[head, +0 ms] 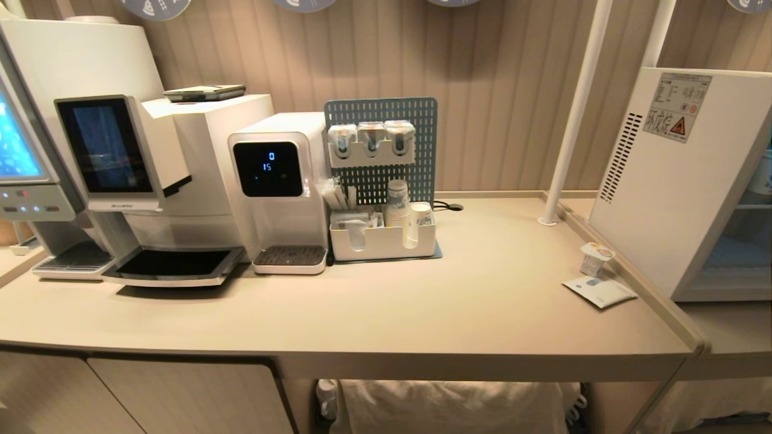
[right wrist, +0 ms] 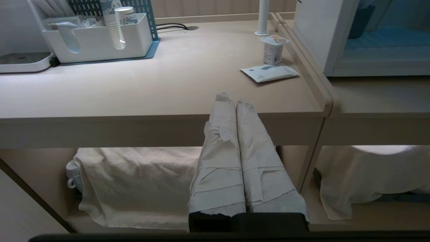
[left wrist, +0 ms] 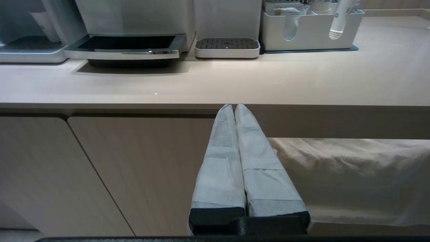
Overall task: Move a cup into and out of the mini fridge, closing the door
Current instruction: Close the freezer door
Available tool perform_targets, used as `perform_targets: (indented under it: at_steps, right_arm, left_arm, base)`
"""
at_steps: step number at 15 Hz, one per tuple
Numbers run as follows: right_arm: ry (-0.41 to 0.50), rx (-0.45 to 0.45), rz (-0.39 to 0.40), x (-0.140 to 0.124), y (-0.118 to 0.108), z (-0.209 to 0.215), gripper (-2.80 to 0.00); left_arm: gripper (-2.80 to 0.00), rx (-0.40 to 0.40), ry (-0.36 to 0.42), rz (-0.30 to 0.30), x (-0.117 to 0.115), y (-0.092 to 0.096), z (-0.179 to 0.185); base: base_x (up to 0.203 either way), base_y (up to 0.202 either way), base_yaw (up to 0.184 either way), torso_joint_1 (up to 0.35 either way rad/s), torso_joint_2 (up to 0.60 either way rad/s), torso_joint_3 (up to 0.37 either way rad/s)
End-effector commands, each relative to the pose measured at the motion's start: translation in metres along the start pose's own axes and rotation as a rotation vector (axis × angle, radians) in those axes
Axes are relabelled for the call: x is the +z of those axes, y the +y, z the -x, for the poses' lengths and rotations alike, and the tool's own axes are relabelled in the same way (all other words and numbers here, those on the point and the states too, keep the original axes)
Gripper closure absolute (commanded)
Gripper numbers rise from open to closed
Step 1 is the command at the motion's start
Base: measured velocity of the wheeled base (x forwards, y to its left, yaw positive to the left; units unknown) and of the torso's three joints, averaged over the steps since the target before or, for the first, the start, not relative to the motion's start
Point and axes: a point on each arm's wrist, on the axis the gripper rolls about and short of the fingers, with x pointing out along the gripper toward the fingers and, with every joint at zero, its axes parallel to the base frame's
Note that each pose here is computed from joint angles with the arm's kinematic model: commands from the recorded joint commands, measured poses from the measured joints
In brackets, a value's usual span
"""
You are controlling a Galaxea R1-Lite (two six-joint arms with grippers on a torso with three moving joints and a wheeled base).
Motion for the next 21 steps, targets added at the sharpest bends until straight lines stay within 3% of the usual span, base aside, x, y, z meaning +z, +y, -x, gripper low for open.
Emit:
perform_targets:
  at_steps: [1, 21]
  right_arm:
    - [0.004, 0.000, 0.002, 0.0000, 0.0000, -0.0003, 0.00]
    - [-0.010, -0.001, -0.006, -0.0002, 0.0000, -0.0010, 0.00]
  left_arm:
    - [0.00, 0.000, -0.002, 0.001, -0.0001, 0.0000, 0.0001]
    - [0.00, 0.000, -0.002, 0.001, -0.0001, 0.0000, 0.0001]
  base:
    - [0.000, -0.200, 0.000, 0.002, 0.00, 0.006]
    - [0.000, -0.194, 0.000, 0.003, 0.00, 0.002]
